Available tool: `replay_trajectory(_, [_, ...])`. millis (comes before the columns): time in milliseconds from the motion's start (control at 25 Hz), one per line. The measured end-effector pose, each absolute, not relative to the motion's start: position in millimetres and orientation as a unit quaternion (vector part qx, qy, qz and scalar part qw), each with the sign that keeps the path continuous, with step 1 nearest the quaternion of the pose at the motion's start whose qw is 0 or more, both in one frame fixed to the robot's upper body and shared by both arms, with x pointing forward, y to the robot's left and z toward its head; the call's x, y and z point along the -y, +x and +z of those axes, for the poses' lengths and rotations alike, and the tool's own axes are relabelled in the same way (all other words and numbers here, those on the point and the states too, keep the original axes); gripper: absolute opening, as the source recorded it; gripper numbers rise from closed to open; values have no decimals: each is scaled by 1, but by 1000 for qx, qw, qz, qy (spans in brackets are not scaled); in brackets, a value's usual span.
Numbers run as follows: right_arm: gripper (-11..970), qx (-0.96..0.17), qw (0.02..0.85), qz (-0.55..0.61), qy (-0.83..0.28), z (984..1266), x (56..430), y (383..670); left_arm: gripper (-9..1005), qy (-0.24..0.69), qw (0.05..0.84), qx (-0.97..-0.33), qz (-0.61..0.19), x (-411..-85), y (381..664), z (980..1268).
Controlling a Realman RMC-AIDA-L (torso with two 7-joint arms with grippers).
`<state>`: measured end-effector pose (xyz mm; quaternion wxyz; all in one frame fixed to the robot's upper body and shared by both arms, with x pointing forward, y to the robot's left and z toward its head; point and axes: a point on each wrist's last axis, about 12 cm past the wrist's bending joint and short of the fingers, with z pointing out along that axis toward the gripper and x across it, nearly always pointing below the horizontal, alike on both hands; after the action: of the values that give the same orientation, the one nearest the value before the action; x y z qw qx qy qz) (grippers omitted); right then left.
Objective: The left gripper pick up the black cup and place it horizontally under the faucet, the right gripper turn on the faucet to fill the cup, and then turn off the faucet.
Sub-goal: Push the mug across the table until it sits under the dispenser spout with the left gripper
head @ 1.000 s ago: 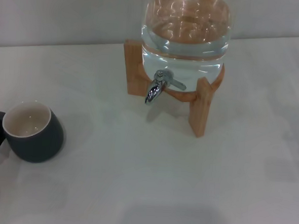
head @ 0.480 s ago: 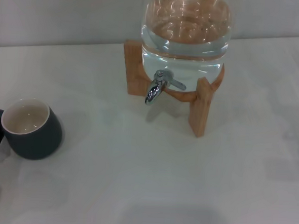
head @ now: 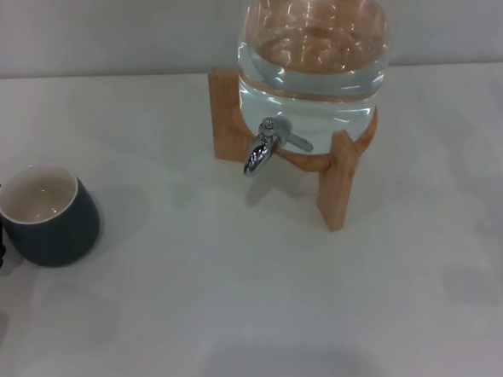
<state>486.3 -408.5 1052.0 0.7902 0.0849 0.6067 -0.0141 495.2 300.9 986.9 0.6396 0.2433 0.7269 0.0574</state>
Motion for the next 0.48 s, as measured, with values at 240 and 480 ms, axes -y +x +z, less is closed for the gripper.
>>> replay_trajectory(240, [856,-606,791,-14,84,1052,408,486,211,247,638,-727,58,-301,496,987])
replay_trajectory(480, [856,-604,793,-14,84,1053,408,486,145,247,638,-727,58,-301,496,987])
